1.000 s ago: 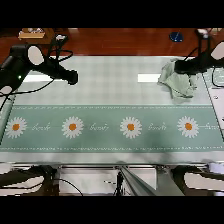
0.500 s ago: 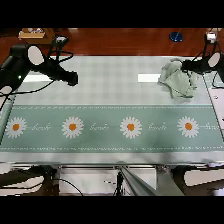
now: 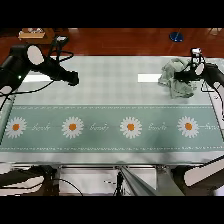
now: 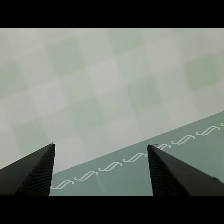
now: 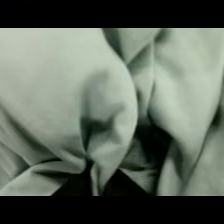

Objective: Fold the shirts.

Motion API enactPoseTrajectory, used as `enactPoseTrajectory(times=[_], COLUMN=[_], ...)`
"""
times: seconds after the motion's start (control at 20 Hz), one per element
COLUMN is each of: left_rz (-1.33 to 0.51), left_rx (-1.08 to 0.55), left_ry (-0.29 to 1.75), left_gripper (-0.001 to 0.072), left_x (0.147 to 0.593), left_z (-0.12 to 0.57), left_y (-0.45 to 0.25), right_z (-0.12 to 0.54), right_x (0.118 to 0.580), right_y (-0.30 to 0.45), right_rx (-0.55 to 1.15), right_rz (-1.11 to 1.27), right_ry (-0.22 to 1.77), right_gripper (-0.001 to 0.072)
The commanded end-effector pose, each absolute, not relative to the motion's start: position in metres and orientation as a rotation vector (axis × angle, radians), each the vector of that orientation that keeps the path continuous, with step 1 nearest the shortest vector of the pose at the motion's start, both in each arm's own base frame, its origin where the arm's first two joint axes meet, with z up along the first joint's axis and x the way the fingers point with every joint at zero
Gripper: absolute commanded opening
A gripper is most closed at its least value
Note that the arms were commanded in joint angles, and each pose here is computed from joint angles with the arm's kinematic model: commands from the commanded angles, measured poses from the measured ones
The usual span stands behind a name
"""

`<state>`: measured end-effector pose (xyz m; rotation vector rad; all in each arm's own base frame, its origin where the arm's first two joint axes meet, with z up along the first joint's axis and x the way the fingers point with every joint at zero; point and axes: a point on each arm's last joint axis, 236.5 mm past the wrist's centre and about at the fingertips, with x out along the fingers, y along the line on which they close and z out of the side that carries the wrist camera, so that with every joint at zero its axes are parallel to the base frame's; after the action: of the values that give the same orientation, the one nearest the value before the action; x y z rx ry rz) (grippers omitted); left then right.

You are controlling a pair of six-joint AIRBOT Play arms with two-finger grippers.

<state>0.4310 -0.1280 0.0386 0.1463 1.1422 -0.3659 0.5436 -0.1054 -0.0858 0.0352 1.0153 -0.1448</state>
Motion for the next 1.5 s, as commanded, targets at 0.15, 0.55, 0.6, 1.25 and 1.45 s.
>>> enactPoseTrajectory(times=[0.15, 0.55, 0.6, 1.25, 1.45], left_rz=[-0.391, -0.533, -0.546, -0.584, -0.581], left_rx=[0.128, 0.003, -0.027, -0.052, -0.046], left_ry=[1.084, 0.602, 0.536, 0.458, 0.59], left_gripper=[0.0683, 0.0682, 0.0683, 0.0681, 0.0681], left_x=[0.435, 0.397, 0.381, 0.222, 0.23], left_z=[0.083, 0.325, 0.356, 0.423, 0.385], left_y=[-0.136, -0.166, -0.166, -0.139, -0.141], right_z=[0.071, 0.467, 0.491, 0.339, 0.241], right_x=[0.56, 0.377, 0.346, 0.302, 0.289], right_y=[-0.108, -0.042, -0.031, 0.148, 0.282], right_rx=[-0.12, 0.055, 0.081, 0.333, 0.219], right_rz=[-0.121, -0.053, -0.024, 0.719, 1.05], right_ry=[0.691, -0.208, -0.273, 0.494, 0.84], right_gripper=[0.0028, 0.0029, 0.0029, 0.0029, 0.0029])
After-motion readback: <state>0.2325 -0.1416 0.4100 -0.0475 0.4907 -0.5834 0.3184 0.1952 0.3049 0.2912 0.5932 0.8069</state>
